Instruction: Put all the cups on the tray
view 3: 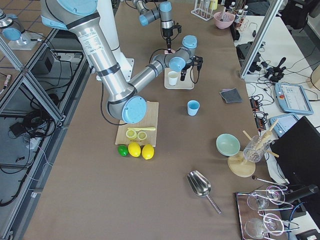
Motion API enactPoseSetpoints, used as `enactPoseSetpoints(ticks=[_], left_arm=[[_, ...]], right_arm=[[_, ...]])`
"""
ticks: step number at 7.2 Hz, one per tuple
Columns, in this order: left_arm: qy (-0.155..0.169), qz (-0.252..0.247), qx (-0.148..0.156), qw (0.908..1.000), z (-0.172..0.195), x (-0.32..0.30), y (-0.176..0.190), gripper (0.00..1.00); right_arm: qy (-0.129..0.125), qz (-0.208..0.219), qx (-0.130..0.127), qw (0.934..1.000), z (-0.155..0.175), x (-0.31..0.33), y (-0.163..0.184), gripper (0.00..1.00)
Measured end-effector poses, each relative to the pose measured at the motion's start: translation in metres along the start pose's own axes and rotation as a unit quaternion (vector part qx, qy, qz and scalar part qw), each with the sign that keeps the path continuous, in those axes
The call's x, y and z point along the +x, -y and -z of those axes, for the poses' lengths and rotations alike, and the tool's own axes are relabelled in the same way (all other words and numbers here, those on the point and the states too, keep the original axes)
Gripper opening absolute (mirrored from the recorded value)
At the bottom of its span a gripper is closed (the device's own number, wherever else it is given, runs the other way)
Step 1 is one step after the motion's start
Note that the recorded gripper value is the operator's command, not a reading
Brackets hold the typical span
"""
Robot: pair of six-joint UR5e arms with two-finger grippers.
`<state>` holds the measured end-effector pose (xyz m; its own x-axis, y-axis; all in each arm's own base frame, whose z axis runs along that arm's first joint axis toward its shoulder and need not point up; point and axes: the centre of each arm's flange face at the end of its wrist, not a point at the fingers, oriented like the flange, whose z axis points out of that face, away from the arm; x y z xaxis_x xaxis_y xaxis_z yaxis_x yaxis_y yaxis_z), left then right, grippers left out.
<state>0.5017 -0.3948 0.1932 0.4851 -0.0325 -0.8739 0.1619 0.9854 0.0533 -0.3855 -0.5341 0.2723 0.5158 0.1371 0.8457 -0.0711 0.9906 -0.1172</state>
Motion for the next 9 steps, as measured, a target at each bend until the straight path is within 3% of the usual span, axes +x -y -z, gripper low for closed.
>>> enactPoseSetpoints(ticks=[1,3,6,9], left_arm=[[0.008,-0.002,0.002,1.0000,-0.011,0.003,-0.005,0.00],[0.020,-0.003,0.003,0.9998,-0.025,0.000,-0.005,0.00],[0.031,-0.005,0.013,0.9994,-0.034,-0.003,-0.004,0.00],[0.033,-0.008,0.014,0.9993,-0.034,-0.007,-0.005,0.00]], right_arm=[[-0.005,0.000,0.003,1.0000,0.027,0.024,0.025,1.00],[-0.046,0.039,0.009,0.9981,0.054,0.088,0.063,1.00],[-0.107,0.092,0.008,0.9899,0.035,0.179,0.077,1.00],[-0.118,0.106,0.015,0.9872,-0.008,0.210,0.073,1.00]])
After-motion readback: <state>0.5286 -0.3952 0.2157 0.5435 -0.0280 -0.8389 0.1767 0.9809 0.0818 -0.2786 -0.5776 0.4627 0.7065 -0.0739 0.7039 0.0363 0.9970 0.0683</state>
